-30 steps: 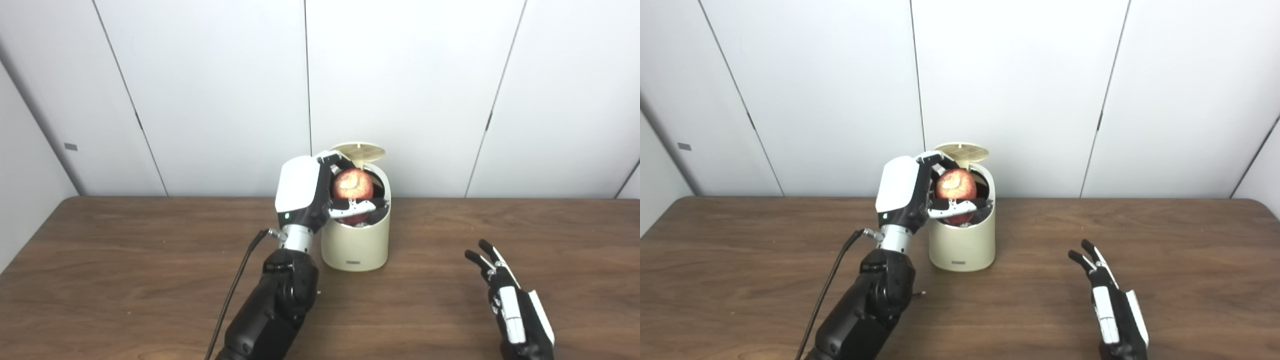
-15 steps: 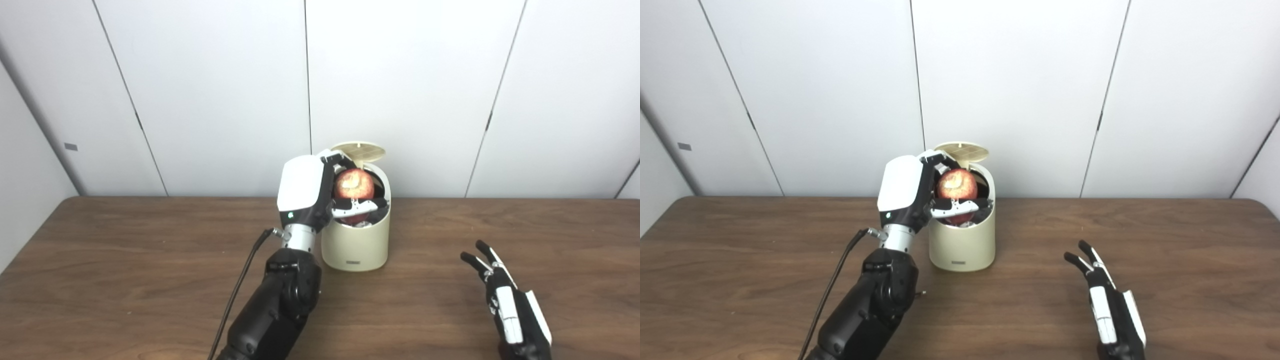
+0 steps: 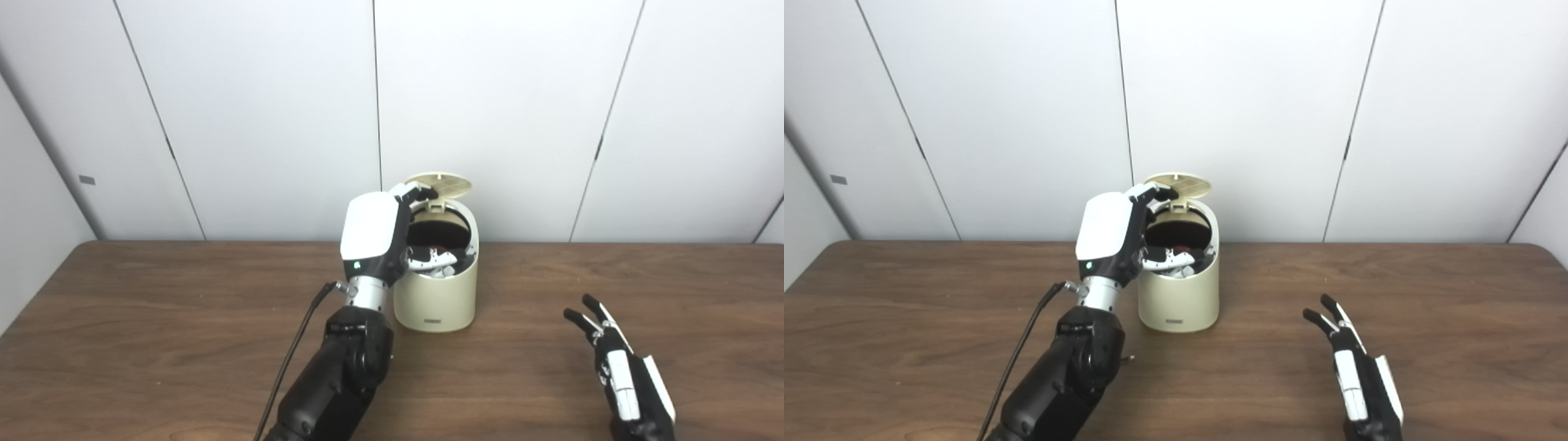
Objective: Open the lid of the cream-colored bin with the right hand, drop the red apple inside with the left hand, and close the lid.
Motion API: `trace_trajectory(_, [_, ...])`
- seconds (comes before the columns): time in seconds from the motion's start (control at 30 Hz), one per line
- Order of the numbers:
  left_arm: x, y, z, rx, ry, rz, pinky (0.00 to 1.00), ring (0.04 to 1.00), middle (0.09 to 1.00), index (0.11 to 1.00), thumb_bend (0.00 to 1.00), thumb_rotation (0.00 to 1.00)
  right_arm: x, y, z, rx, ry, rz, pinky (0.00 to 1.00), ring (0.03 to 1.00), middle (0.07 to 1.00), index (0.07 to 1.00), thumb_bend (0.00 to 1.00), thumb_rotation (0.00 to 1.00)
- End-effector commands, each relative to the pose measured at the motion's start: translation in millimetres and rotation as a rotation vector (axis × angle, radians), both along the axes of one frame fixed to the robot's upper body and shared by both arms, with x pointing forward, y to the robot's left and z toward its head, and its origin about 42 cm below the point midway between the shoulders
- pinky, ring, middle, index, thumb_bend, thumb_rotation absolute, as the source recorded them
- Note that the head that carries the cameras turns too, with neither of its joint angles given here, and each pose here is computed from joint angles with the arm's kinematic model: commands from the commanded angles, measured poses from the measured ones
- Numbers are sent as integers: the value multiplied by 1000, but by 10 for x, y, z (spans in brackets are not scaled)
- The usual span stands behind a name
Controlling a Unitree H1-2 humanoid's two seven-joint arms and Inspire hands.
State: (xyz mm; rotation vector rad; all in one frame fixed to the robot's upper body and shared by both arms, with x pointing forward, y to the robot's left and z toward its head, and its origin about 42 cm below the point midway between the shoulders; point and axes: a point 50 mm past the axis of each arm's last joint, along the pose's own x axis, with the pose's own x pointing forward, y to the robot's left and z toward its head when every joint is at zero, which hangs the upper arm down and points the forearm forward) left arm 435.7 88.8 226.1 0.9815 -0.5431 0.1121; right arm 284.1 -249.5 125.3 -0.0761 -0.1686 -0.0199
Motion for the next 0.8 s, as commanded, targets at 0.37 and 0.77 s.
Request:
trace_trajectory(0.37, [-8,-64,103,-21,1,-33,601,664,675,634,975,0,13,44,-19,13,-2,5,1000,936,850,925,591,1000])
trace_trajectory(0.77, [10,53,137,-243,-55,-105,371,435,507,499,478,0,34,-1,-68,22,5,20,1000,941,850,927,592,1000])
